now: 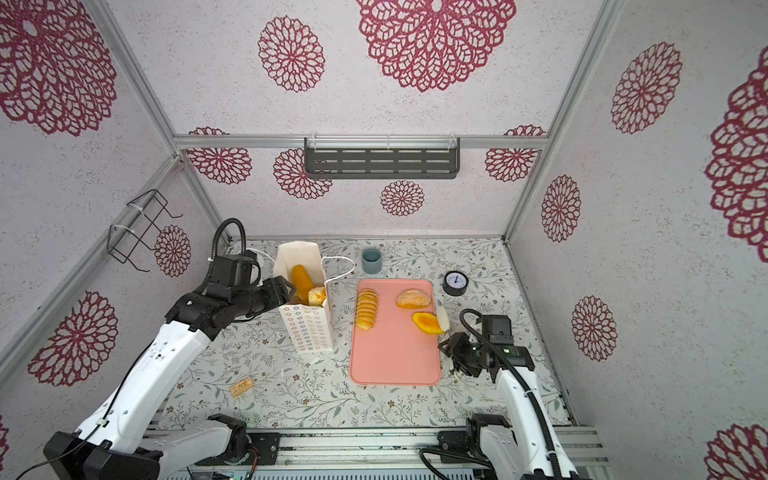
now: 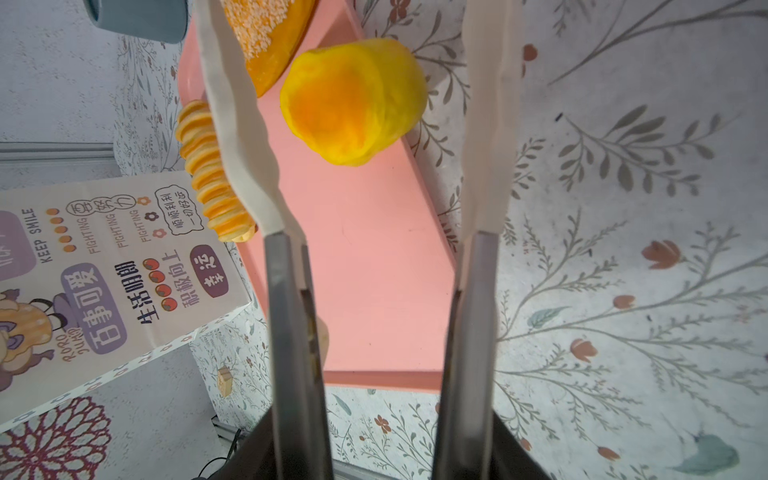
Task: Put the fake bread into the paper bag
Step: 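Lower the tongs onto the yellow mango-shaped bun and pinch it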
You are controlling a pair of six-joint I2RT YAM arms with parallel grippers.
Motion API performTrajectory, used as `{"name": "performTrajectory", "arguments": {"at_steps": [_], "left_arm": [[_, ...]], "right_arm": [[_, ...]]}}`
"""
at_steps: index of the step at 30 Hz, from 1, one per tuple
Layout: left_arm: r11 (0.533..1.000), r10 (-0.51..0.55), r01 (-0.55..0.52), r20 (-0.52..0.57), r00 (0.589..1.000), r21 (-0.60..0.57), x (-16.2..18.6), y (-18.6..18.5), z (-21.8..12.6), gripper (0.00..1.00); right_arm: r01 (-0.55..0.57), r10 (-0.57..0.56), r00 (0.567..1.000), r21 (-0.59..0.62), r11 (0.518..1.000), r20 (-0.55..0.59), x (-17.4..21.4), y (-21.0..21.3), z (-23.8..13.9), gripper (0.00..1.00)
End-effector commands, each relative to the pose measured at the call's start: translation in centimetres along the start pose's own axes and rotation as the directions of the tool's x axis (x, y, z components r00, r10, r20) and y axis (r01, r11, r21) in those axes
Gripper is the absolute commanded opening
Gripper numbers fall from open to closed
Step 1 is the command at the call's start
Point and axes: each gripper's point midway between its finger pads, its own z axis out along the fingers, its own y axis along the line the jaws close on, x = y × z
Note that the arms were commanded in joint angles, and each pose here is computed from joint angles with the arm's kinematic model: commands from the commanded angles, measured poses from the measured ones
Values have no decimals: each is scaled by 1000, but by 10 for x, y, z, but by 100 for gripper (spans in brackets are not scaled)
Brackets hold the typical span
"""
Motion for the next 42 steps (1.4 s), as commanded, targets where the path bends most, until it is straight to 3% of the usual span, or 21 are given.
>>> {"name": "performTrajectory", "arguments": {"at_steps": [1,10,42], "left_arm": [[1000,3,-4,30,1000,18,-5,-2,-5,69],[1000,-2,2,30,1000,15,-5,-2,-4,69],[1000,-11,11,32,999,-8,-3,5,-2,69]], "right_arm": [[4,-3,1000,-62,998,22,-9,13,-1,55],[-21,21,1000,-67,998,-3,-13,11,7,55],[-51,43,997,-122,991,-66,-14,10,33,39]]}}
